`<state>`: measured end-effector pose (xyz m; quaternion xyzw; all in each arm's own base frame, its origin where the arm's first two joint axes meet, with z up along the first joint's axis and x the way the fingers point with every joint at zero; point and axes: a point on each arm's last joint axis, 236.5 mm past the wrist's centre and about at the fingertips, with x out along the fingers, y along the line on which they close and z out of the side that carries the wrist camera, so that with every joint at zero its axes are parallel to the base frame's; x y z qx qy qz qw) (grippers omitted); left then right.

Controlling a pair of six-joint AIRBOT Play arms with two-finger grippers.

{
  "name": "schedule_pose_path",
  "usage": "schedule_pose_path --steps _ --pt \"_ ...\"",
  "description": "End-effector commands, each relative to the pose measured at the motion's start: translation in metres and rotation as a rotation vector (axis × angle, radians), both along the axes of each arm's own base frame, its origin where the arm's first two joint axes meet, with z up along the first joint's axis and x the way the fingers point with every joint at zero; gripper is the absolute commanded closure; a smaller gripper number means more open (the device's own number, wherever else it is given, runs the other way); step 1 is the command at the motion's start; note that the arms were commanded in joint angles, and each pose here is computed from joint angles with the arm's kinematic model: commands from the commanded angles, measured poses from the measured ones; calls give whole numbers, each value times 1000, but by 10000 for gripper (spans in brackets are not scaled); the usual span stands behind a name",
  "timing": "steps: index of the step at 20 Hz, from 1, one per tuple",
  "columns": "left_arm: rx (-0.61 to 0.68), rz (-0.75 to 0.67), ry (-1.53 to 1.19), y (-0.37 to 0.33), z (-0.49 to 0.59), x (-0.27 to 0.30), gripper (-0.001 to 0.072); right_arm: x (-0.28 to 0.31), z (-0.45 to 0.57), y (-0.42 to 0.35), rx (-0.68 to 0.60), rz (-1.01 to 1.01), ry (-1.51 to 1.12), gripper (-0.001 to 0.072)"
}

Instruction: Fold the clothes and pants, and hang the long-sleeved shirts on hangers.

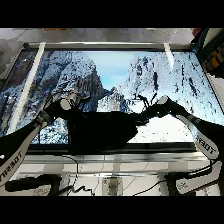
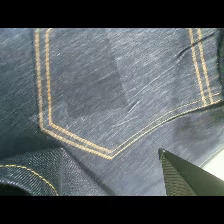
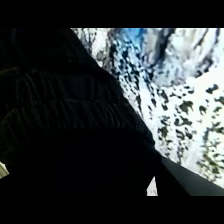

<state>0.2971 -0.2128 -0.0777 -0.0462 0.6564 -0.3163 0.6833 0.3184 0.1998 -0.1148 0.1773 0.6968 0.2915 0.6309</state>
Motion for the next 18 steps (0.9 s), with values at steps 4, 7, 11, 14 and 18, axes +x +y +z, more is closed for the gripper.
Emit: schedule_pose_path --steps 4,7,11,14,18 --pt "0 8 -14 0 0 4 14 11 6 20 59 -53 -27 175" --pt "1 18 -33 0 -1 9 14 28 35 48 223 -155 -23 678" --pt "0 31 -62 0 2 17 13 52 84 72 426 -168 -108 673" --pt "30 -4 -126 7 21 33 13 78 119 57 454 -178 -203 674" --pt "41 -33 -371 12 105 76 13 117 167 -4 451 -321 -338 675"
